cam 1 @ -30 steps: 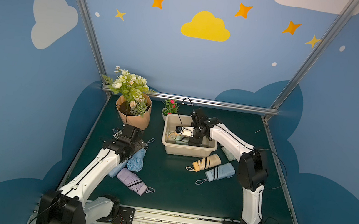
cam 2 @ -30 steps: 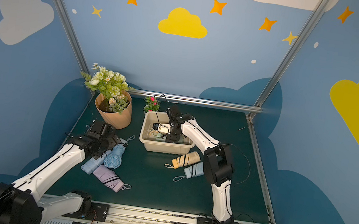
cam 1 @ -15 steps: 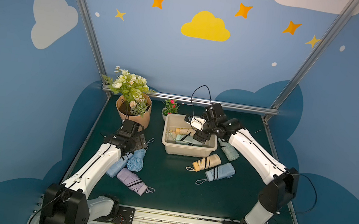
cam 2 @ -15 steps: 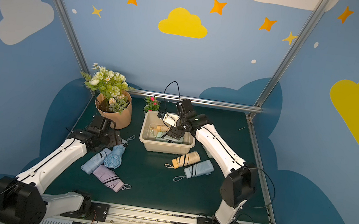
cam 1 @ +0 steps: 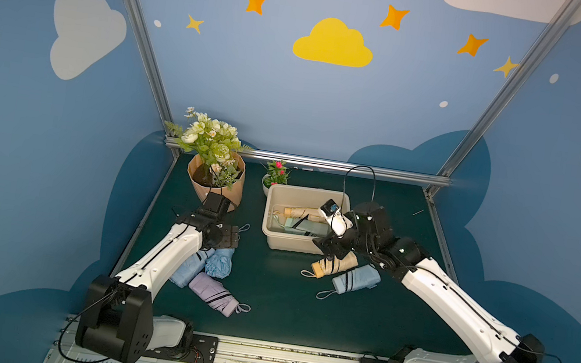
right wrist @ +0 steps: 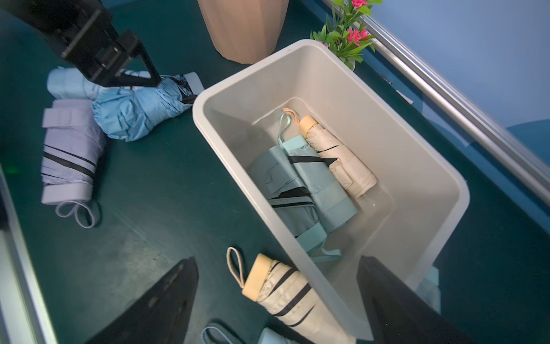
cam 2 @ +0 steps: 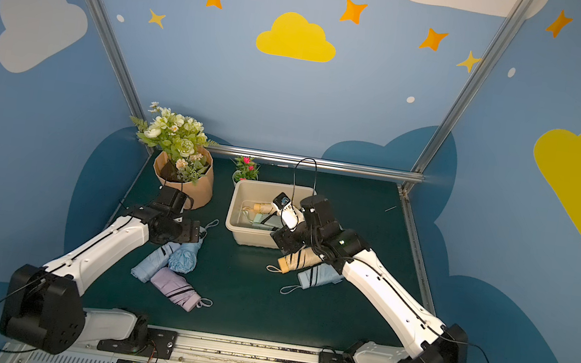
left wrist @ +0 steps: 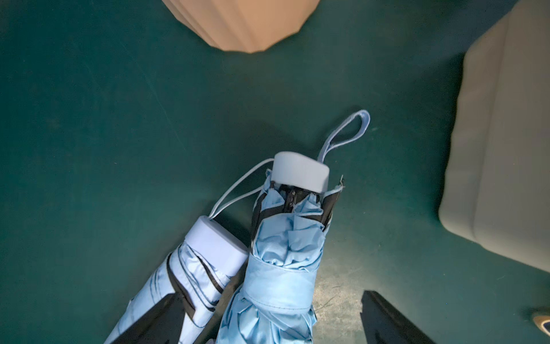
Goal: Put the umbrella into the storage box
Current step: Pick up the umbrella from the center of the board.
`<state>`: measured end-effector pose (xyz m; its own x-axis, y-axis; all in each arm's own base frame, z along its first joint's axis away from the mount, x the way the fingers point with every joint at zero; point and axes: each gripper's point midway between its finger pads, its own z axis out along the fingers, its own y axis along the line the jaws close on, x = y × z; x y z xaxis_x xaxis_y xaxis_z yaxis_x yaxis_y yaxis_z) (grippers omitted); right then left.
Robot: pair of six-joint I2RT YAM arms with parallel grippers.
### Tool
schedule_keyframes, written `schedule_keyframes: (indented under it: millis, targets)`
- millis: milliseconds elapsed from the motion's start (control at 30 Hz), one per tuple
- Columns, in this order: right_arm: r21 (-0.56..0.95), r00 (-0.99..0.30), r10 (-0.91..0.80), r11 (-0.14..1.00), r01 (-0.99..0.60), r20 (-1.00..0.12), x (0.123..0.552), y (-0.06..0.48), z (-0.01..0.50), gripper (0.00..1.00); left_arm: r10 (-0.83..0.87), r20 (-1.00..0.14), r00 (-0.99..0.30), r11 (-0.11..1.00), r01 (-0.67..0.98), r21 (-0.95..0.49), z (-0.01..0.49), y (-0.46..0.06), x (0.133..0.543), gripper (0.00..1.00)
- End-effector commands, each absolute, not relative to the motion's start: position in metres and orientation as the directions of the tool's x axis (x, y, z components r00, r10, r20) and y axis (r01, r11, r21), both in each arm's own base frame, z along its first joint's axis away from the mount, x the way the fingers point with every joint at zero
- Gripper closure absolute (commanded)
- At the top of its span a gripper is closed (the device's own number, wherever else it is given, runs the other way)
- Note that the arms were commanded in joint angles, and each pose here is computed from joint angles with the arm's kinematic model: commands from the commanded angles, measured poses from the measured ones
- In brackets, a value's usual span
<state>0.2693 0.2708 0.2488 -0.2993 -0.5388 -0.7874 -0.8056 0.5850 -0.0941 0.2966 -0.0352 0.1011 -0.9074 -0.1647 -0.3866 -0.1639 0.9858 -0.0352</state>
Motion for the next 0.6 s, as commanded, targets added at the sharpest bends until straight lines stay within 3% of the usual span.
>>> schedule_keyframes:
  millis: [0,267,567]
  targets:
    - [0.009,-0.322,-0.370,0.644,-0.765,-0.871,0.268,0.276,0.278,0.11,-0.110,-0.318,-0.942,0.994,-0.098,-0.055,0.090,-0.046,0.294,0.03]
    - [-0.028,-0.316,-0.401,0.656,-0.754,-0.860,0.257,0.259,0.279,0.11,-0.028,-0.300,-0.953,0.994,-0.058,0.092,0.070,-0.053,0.296,0.05]
    - [-0.036,-0.306,-0.404,0.651,-0.758,-0.862,0.251,0.254,0.280,0.11,0.000,-0.272,-0.962,0.984,-0.048,0.171,0.045,-0.053,0.303,0.17]
